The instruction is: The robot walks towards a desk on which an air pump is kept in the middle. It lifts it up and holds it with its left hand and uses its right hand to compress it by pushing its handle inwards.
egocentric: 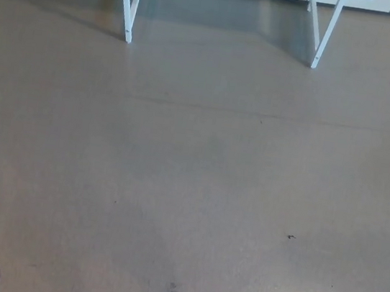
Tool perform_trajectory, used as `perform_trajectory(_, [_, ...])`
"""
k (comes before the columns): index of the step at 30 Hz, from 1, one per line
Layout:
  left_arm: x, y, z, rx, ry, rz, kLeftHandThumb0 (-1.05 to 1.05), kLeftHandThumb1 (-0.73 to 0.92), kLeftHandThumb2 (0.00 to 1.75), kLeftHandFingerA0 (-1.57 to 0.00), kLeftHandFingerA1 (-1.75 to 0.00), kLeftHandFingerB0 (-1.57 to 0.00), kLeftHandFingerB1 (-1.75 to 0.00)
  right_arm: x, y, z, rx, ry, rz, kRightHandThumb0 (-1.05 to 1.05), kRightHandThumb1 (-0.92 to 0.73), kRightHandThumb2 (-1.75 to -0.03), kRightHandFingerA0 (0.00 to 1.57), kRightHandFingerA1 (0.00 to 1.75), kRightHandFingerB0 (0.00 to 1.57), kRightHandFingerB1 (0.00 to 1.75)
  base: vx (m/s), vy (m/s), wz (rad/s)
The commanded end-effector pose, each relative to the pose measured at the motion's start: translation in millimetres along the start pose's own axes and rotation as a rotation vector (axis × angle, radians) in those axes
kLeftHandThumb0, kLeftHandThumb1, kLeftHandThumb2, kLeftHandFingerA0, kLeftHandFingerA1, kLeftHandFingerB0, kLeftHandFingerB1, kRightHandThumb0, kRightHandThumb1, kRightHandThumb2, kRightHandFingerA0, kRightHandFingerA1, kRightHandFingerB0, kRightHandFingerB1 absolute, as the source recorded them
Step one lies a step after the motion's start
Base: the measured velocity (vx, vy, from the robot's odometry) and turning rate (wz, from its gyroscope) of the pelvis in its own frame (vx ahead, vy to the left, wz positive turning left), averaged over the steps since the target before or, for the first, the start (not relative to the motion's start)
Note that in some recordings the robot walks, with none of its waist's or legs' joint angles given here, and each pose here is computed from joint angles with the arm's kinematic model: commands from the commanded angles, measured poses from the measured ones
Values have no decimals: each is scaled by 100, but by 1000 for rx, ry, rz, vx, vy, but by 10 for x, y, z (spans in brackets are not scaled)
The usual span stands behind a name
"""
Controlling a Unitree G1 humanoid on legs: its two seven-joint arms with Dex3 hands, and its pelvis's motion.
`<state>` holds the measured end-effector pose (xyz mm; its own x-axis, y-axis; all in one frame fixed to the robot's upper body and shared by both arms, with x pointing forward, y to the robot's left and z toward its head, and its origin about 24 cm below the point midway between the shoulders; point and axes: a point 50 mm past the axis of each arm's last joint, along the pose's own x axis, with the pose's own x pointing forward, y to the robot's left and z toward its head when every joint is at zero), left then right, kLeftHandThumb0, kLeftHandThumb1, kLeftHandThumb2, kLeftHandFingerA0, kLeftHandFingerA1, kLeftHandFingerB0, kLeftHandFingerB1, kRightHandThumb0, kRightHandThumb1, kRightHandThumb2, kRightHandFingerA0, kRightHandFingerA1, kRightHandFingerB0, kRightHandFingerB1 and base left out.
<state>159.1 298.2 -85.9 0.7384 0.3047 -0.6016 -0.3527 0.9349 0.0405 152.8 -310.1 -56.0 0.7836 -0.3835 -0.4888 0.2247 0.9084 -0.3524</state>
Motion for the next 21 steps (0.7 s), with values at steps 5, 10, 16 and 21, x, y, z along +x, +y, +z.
perform_trajectory(5, [64,14,160,-43,-54,-22,-23,73,61,-40,-48,-35,-40,63,-40,95,35,-18,-22,-30,-67,-59,62,45,51,41,0,0,0])
perform_trajectory(10, [100,5,226,-64,-66,-12,-24,70,60,-43,-49,-39,-41,111,-12,157,13,-30,-19,-30,-65,-59,62,46,51,40,0,0,0])
perform_trajectory(16, [57,51,145,-52,-57,-12,-25,70,60,-45,-51,-41,-43,117,-4,94,-1,-12,-11,-30,-64,-59,64,46,52,41,130,-5,7])
perform_trajectory(21, [38,60,119,-51,-41,-7,-23,71,60,-49,-51,-43,-43,92,8,80,-18,-13,-3,-32,-65,-59,65,45,53,41,157,16,4])
